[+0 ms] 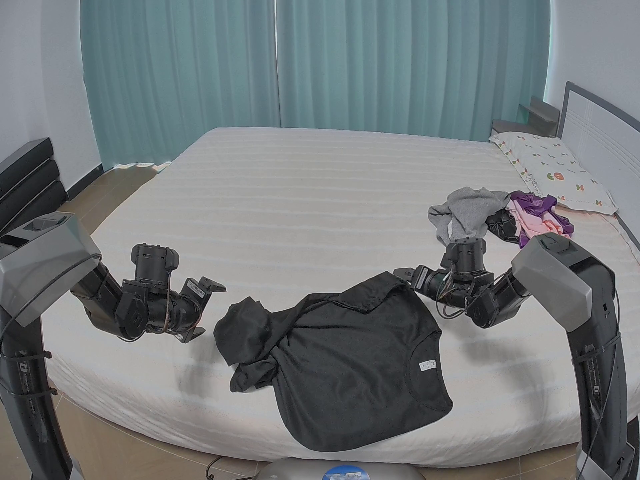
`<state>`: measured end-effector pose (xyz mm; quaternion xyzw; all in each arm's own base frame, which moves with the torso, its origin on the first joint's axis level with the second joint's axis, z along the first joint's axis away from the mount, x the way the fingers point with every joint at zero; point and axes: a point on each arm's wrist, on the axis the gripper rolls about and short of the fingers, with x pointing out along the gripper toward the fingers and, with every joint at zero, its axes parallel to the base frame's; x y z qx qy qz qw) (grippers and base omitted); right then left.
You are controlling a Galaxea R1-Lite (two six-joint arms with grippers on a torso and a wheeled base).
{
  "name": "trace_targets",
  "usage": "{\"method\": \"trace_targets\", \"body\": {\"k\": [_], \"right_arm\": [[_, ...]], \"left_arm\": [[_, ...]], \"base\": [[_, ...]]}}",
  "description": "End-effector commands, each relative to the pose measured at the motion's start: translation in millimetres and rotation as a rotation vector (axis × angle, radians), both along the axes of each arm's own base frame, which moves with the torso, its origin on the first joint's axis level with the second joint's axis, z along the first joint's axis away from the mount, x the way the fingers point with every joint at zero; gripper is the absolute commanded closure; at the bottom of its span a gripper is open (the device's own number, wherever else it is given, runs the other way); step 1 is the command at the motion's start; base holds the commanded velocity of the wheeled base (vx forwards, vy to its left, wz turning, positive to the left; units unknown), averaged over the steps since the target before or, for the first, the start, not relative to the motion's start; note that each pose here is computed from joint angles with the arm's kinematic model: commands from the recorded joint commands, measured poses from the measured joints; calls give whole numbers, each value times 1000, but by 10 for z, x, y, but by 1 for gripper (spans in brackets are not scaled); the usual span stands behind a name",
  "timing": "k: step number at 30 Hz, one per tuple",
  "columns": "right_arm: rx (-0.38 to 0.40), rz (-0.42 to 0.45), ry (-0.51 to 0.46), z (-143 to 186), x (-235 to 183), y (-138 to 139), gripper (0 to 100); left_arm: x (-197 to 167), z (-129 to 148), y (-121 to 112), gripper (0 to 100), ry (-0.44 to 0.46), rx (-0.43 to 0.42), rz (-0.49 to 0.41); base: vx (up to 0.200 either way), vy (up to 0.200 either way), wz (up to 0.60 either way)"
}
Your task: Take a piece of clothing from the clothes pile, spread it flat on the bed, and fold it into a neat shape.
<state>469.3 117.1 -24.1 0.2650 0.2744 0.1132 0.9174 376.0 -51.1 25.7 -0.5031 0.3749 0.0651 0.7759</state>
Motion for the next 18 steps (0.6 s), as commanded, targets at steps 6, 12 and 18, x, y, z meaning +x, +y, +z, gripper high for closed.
{"method": "trace_targets", "body": {"k": [6, 12, 18], "right_arm": [[-24, 47, 60, -271, -54, 164, 100], [-19, 15, 25, -171, 24, 97, 100], [-43, -158, -73, -10, 302, -219, 100]], "left_arm": [[0, -12, -1, 0, 3, 2, -1], [0, -30, -12, 0, 5, 9, -6], [-4, -53, -55, 0, 8, 22, -9]], "base": [[0, 0, 0], [0, 0, 0], [0, 0, 0]]}}
